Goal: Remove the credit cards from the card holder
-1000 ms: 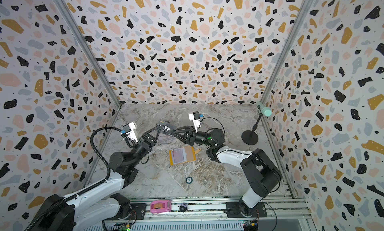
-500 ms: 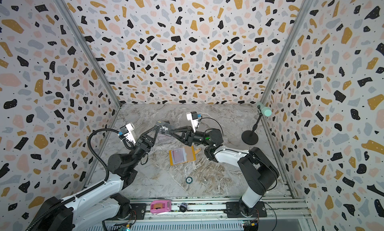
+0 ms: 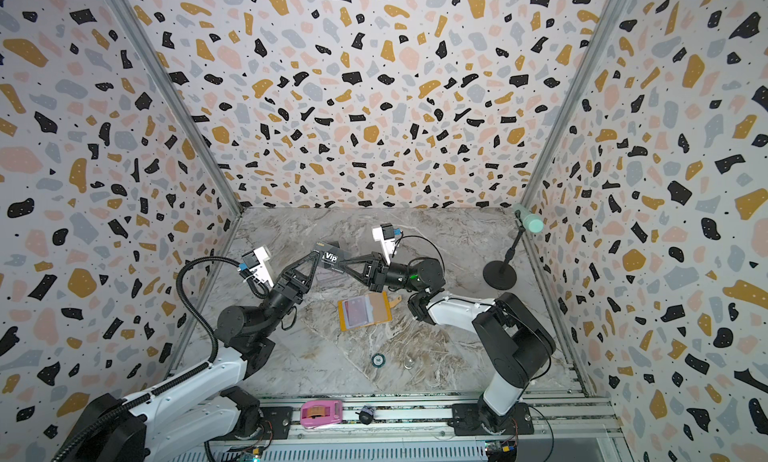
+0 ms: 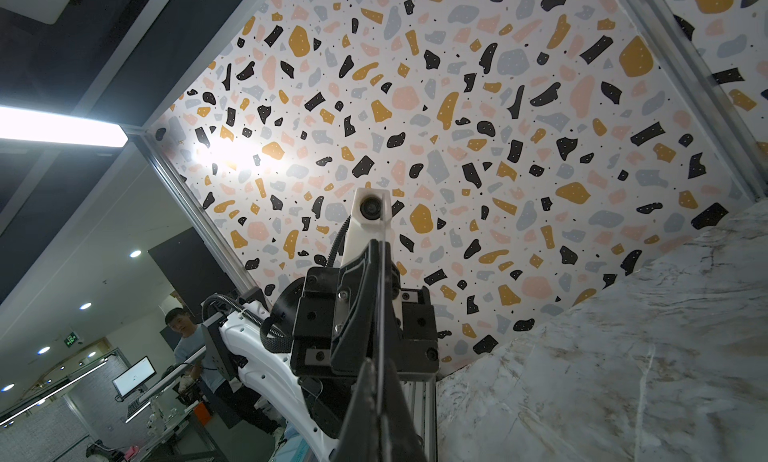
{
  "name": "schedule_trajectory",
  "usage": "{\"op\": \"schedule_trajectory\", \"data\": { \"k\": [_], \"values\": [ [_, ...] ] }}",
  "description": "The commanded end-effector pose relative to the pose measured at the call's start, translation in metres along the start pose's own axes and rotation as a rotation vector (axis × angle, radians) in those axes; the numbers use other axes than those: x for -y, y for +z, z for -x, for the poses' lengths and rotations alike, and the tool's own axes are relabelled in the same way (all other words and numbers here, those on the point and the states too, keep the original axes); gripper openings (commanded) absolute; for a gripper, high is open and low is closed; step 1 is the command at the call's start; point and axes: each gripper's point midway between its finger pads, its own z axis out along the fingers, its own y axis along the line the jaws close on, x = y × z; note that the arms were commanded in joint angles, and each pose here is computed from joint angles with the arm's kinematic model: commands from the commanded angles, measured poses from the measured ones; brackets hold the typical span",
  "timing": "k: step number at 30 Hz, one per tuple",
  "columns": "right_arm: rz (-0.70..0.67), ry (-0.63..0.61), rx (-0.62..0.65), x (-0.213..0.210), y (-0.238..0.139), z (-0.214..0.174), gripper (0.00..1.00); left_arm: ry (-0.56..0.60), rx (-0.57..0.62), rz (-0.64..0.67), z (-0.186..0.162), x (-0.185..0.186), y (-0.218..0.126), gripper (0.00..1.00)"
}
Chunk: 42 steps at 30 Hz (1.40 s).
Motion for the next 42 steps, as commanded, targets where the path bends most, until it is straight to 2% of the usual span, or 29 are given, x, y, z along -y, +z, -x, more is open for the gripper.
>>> {"op": "schedule_trajectory", "data": {
  "k": [1,5,8,12,15,18,21,25,34,37,42],
  "values": [
    [0.061,-0.064,0.026,-0.021,0.005,0.017,0.0,0.047,-0.021,0.011,-0.001,0.001,-0.001,0.09],
    [0.031,-0.069,0.01,-0.016,-0.001,0.016,0.0,0.12,-0.102,0.155,-0.008,-0.02,0.0,0.43],
    [-0.02,-0.071,-0.018,-0.008,-0.01,0.014,0.0,0.222,-0.184,0.297,-0.009,-0.036,-0.003,0.6],
    [-0.084,-0.051,-0.061,0.002,-0.031,0.012,0.0,0.375,-0.315,0.42,-0.007,-0.043,-0.01,0.7],
    [-0.121,-0.068,-0.12,0.006,-0.043,0.006,0.0,0.439,-0.423,0.438,-0.012,-0.041,-0.014,0.74],
    [-0.178,-0.101,-0.242,0.014,-0.053,-0.006,0.0,0.479,-0.548,0.398,-0.022,-0.032,-0.012,0.74],
    [-0.285,-0.132,-0.38,0.028,-0.067,-0.021,0.0,0.518,-0.679,0.368,-0.031,-0.027,-0.01,0.68],
    [-0.337,-0.163,-0.514,0.028,-0.082,-0.037,0.0,0.581,-0.789,0.342,-0.035,-0.022,-0.011,0.68],
    [-0.249,-0.205,-0.665,0.002,-0.092,-0.062,0.0,0.59,-1.044,0.08,-0.068,0.007,-0.025,0.66],
    [-0.213,-0.244,-0.683,-0.006,-0.088,-0.065,0.0,0.534,-1.095,0.016,-0.081,0.011,-0.029,0.66],
    [-0.15,-0.252,-0.705,-0.015,-0.081,-0.069,0.0,0.494,-1.198,-0.001,-0.095,0.002,-0.036,0.58]
  ]
}}
